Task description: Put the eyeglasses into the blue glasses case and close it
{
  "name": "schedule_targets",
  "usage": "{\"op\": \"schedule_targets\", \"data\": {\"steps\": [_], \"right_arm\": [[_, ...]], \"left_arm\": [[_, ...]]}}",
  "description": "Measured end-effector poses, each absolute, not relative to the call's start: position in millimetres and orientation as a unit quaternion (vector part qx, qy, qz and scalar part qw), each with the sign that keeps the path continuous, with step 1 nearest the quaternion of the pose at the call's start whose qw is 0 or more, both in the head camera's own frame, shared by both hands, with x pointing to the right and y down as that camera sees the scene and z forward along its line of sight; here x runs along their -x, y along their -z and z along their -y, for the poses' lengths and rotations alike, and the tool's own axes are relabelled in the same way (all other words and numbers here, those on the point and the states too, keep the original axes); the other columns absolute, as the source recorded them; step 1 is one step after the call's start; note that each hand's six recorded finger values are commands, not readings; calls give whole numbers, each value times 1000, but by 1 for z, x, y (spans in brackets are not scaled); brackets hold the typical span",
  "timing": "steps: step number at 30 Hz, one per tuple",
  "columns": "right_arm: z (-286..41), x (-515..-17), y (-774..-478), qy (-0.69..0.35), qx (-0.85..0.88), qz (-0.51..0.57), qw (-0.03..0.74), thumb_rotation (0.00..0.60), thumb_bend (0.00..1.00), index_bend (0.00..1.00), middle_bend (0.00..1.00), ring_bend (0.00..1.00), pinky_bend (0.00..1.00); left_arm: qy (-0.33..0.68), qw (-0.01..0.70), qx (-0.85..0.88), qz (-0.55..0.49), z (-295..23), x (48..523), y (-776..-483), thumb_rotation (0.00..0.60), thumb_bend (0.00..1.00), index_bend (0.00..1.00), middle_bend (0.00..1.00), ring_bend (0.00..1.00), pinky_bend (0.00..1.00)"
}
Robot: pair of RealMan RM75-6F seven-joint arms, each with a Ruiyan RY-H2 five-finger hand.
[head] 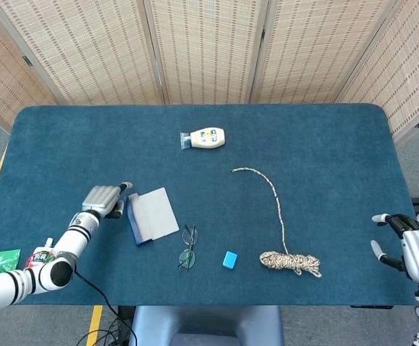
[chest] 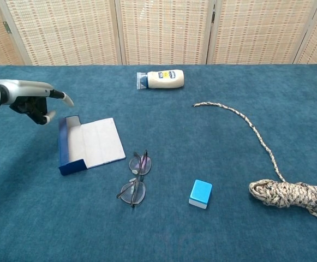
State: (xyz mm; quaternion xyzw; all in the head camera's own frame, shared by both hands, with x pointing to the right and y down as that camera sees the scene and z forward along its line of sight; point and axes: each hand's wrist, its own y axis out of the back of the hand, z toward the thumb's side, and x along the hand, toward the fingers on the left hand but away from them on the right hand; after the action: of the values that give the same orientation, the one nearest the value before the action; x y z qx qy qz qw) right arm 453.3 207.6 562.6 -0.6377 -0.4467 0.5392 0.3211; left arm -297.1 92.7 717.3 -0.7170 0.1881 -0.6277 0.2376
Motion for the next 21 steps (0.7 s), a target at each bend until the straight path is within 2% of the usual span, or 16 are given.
{"op": "schedule_targets", "data": {"steps": [6,13,21], "right_arm": [[-208,-453,-565,-540,639,445,319,600,334,329,403,300,314],[-207,-452,-566,-539,639,445,320,600,334,329,403,300,314],[-209,-455,-568,-542,638,447,316,600,335,329,403,300,313]], "left_arm": [[584,282,739,-185,-104,285,-691,600,726,221,1000,1000,998],[519,306,782,-159,-140,263,-661,600,726,244,1000,1000,997],[505,306,800,-107,-169,255,-663,600,726,241,1000,1000,997]]}}
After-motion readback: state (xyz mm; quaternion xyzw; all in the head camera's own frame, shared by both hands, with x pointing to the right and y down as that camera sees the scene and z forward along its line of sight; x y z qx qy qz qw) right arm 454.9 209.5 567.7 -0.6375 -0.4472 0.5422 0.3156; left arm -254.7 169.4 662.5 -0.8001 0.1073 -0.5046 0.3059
